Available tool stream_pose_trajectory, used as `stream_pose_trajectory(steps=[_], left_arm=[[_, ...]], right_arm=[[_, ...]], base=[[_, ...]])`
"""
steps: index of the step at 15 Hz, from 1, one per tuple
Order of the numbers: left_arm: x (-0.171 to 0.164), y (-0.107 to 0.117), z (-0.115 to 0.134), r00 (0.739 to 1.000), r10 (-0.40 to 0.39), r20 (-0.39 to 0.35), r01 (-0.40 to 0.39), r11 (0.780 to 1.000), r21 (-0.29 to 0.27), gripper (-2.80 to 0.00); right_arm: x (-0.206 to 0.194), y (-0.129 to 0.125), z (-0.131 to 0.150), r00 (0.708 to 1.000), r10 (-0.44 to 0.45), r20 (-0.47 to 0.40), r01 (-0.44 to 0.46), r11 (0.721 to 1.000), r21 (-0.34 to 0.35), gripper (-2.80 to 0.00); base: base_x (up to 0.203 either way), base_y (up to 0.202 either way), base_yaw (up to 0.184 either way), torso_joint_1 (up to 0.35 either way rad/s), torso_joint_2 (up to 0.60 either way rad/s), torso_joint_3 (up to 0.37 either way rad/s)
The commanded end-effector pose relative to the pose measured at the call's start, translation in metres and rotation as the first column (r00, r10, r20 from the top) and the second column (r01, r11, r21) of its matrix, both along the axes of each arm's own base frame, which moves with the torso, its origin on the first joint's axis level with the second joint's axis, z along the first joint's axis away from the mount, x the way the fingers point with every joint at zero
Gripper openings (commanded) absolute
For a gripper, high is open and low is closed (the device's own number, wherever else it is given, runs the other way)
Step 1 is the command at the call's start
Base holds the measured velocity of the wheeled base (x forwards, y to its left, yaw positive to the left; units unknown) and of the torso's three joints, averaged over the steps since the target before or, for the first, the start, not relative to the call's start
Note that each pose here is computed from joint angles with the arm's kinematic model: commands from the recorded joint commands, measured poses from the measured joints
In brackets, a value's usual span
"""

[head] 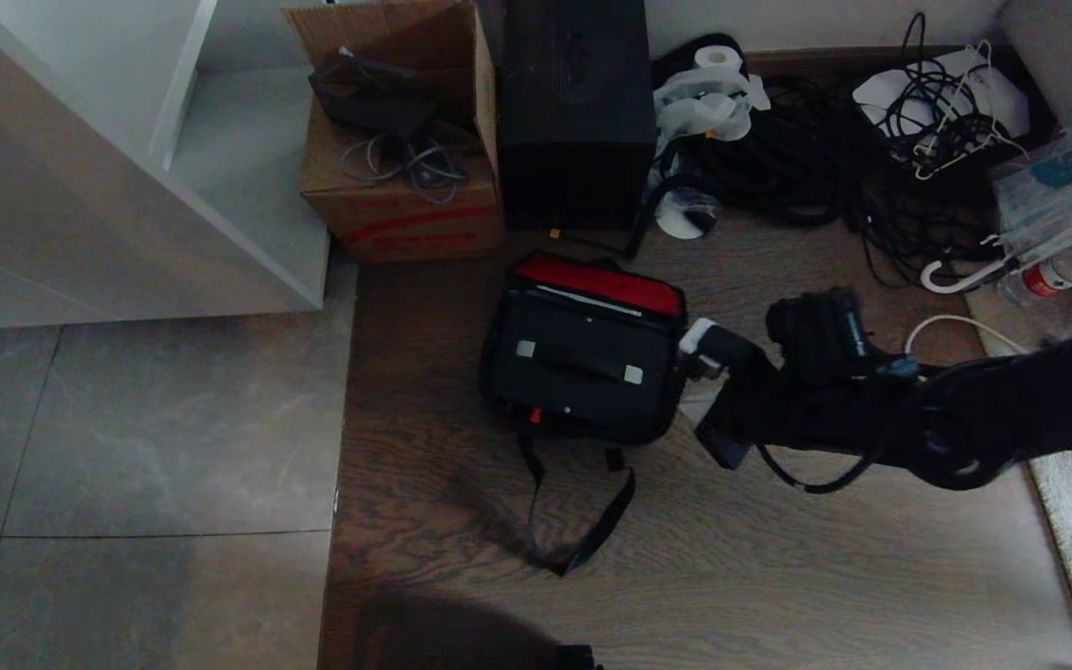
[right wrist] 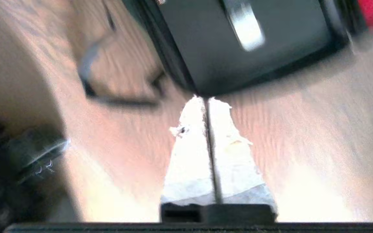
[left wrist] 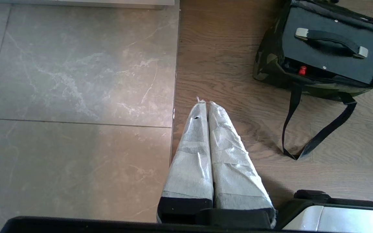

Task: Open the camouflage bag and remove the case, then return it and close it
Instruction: Close the top of the storage box

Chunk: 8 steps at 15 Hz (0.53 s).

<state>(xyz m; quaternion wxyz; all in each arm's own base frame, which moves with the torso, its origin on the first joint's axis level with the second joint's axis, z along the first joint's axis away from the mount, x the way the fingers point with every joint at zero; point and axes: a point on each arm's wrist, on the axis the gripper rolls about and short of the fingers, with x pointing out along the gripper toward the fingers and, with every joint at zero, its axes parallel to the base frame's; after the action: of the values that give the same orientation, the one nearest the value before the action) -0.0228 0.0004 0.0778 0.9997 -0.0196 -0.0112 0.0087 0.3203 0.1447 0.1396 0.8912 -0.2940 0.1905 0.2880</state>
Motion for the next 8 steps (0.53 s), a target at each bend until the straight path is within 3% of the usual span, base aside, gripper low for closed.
stream_pose_trajectory(steps=[1, 4, 8], left_arm=[[0.001, 0.000, -0.003, 1.000, 0.000, -0.008, -0.001, 1.000, -0.001, -2.80], [0.001, 0.000, -0.003, 1.000, 0.000, -0.009, -0.001, 1.000, -0.001, -2.80], [0.001, 0.000, -0.003, 1.000, 0.000, -0.010, -0.001, 1.000, -0.001, -2.80]], right_arm=[[-0.039, -0.028, 0.031, 0.997, -0.071, -0.005, 0.071, 0.997, 0.000, -2.80], [-0.076, -0.050, 0.046, 0.985, -0.163, -0.062, 0.165, 0.986, 0.026, -2.80], [-0.132, -0.074, 0.051, 0.954, -0.280, -0.105, 0.293, 0.947, 0.134, -2.80]], base=[[0.000, 0.000, 0.000, 0.000, 0.00, 0.000], [0.000, 0.000, 0.000, 0.000, 0.00, 0.000], [0.000, 0.000, 0.000, 0.000, 0.00, 0.000]])
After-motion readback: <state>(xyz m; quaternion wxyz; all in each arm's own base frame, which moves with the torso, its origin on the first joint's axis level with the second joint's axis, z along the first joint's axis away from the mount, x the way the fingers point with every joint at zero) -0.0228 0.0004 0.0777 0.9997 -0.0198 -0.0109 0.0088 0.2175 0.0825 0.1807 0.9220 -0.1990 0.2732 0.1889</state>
